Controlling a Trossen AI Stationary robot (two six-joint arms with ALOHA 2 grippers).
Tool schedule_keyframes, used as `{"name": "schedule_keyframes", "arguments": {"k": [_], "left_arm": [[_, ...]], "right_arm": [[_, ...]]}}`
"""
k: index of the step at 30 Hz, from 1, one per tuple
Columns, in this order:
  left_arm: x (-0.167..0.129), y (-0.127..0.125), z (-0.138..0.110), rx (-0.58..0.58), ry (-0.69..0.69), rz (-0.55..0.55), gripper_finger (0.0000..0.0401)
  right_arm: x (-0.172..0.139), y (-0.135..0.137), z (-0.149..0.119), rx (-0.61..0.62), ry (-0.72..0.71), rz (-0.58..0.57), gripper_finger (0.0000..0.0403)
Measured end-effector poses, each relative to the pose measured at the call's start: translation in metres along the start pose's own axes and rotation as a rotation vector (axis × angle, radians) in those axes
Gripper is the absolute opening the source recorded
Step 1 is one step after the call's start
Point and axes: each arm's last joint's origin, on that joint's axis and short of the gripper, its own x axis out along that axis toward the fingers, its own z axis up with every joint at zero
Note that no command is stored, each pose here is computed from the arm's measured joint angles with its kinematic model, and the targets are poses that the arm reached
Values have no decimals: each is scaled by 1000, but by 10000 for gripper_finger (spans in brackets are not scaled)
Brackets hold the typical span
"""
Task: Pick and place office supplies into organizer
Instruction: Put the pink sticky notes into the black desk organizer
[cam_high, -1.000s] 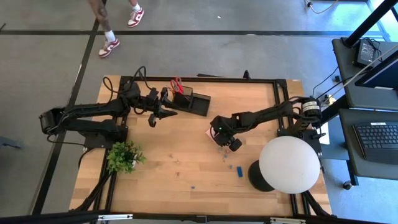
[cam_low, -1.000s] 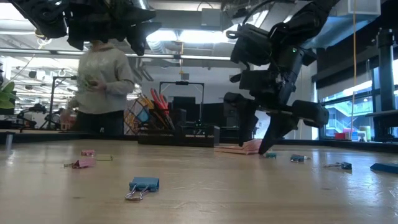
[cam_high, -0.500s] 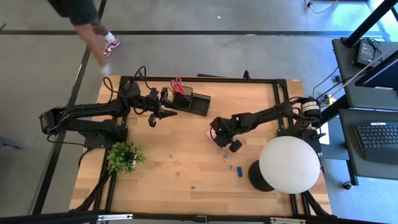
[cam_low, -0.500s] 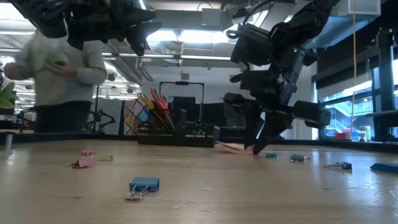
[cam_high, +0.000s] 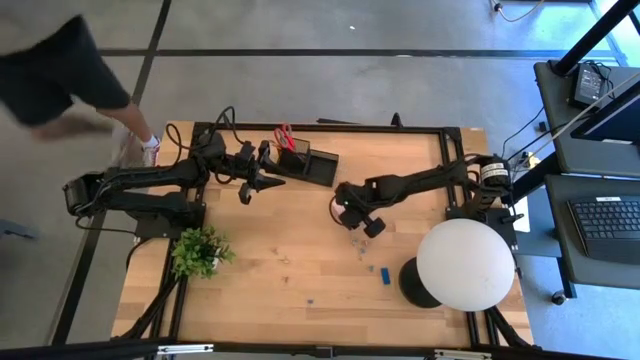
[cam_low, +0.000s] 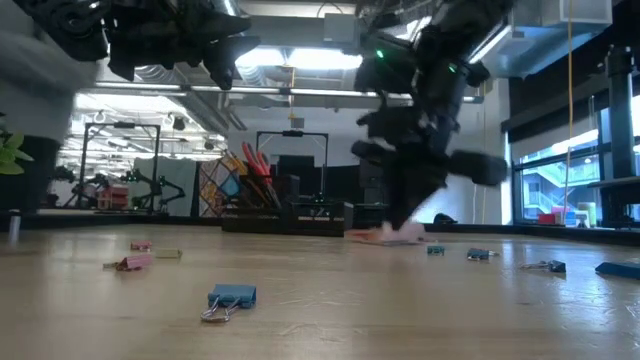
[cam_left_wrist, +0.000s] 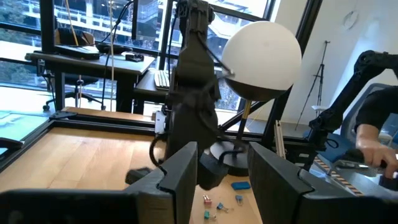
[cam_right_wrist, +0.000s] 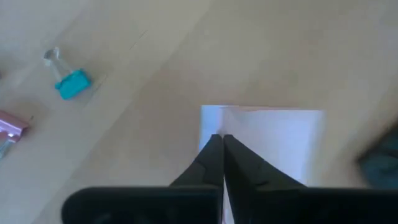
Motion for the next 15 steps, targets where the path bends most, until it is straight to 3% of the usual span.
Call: {"name": "schedule_keyframes", "arguments": {"k": [8,15], "left_arm": [[0,0,0,0,0,0,134],[0,0,0,0,0,0,134]], "right_arm": [[-52,-51,20,140,-45,-50,2],[-113,-99,33,452,-131,-266,1]]}}
